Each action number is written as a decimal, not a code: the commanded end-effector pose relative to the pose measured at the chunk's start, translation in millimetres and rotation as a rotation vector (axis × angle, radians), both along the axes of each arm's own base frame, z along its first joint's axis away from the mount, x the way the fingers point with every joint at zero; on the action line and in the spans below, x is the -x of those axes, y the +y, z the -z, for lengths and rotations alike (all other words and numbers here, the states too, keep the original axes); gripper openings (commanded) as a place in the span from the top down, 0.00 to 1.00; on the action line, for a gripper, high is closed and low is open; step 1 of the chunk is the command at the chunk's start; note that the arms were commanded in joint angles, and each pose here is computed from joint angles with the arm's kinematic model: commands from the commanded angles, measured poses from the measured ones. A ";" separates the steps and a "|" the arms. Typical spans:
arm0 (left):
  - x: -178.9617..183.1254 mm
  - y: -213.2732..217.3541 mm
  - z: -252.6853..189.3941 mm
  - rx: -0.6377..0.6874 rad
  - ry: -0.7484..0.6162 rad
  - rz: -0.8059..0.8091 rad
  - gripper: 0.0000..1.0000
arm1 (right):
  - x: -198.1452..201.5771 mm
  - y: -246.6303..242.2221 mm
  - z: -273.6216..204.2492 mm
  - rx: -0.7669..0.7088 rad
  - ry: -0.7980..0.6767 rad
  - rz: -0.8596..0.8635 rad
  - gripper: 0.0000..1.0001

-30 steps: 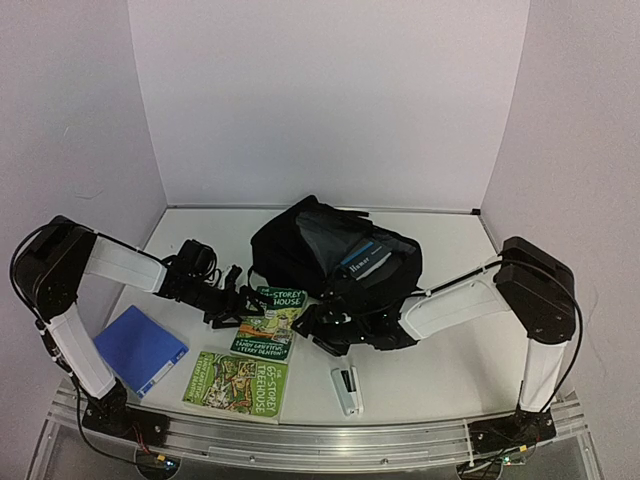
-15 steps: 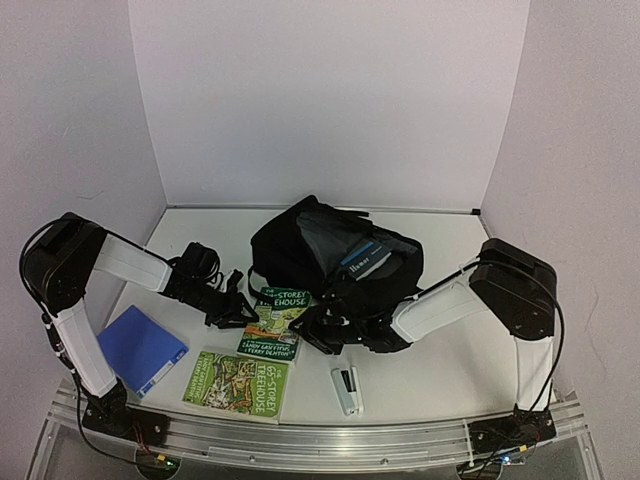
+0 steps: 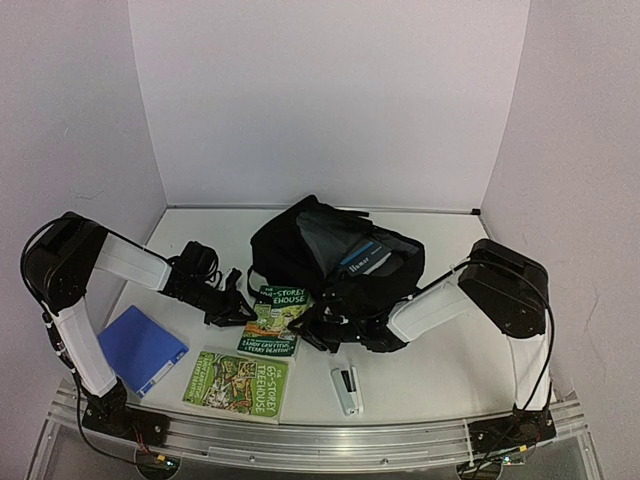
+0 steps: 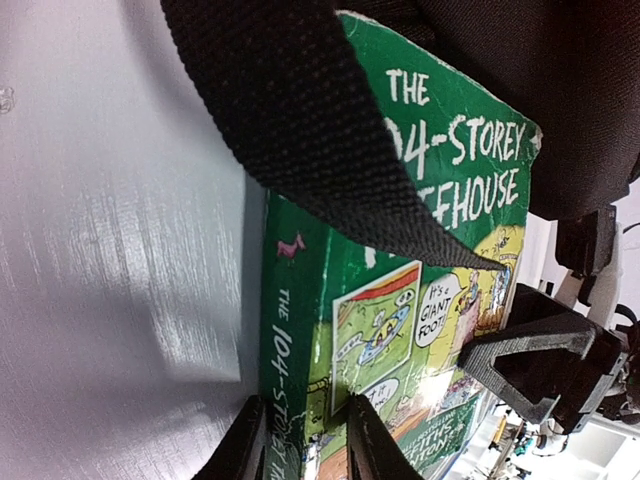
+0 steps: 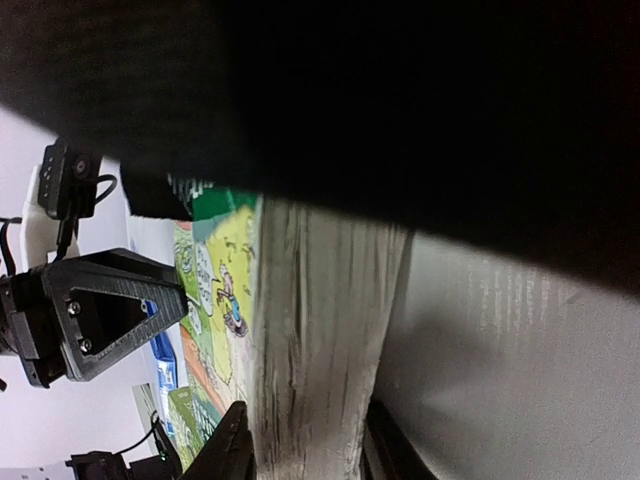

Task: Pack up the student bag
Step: Pick up the book from the center of the board, then place the book in the student bag.

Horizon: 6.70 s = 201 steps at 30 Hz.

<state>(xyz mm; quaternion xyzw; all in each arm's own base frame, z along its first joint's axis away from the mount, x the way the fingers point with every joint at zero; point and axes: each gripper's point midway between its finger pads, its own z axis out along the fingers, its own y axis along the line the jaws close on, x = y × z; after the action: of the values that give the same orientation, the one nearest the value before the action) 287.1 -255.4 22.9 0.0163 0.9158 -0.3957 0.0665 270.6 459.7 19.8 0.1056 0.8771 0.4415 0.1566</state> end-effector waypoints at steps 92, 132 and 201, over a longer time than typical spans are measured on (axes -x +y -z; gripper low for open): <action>78.9 -34.7 -285.4 0.497 -0.412 0.473 1.00 | 26.5 -71.5 -300.7 -0.191 -0.710 -0.462 0.18; 47.1 -35.0 -379.7 0.840 -0.646 0.191 1.00 | 50.6 -72.5 -341.5 -0.649 -0.683 -0.440 0.32; -135.7 -148.6 -227.3 0.467 -0.518 0.160 1.00 | -59.3 -287.8 -214.1 -0.195 -0.234 0.336 1.00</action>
<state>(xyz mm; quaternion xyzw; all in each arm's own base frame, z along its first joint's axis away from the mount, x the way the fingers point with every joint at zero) 441.6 -387.1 173.7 0.1091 0.8044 -0.5392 0.2242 325.2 167.6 198.0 0.2327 0.8118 0.4556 0.2816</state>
